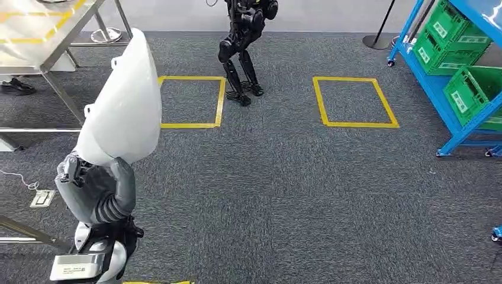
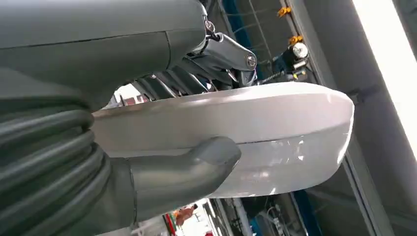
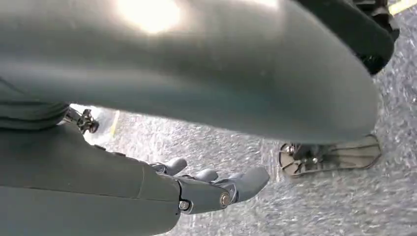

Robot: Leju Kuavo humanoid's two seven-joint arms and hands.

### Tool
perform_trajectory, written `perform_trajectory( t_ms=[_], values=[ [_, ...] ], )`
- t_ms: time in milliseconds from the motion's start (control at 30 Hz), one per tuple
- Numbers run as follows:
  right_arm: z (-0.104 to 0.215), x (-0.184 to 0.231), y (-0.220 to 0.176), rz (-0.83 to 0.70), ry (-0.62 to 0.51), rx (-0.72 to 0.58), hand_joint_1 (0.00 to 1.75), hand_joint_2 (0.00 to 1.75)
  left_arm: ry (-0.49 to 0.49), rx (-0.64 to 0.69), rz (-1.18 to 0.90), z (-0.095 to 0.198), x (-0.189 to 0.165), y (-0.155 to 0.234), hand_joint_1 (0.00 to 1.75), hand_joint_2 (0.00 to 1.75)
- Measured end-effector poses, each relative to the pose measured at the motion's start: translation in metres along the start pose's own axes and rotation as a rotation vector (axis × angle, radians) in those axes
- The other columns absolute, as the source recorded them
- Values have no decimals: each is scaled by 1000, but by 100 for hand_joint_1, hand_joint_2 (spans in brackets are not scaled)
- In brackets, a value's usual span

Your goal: Take the parts from the cabinet and place them on the table.

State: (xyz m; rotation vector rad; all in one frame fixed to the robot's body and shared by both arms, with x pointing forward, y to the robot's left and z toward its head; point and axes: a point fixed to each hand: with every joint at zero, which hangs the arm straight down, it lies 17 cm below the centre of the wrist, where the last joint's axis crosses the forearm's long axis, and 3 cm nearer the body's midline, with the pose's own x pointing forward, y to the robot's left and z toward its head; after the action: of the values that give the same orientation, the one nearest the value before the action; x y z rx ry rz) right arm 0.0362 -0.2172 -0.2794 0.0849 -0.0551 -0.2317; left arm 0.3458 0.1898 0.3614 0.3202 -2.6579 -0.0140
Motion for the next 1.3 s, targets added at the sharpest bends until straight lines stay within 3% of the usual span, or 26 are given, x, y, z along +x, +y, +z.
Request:
perform_trajectory(
  t_ms=[1300],
  values=[
    [0, -1, -3, 13, 6, -4, 0, 0, 4, 18, 21, -1, 0, 7, 175, 175]
  ],
)
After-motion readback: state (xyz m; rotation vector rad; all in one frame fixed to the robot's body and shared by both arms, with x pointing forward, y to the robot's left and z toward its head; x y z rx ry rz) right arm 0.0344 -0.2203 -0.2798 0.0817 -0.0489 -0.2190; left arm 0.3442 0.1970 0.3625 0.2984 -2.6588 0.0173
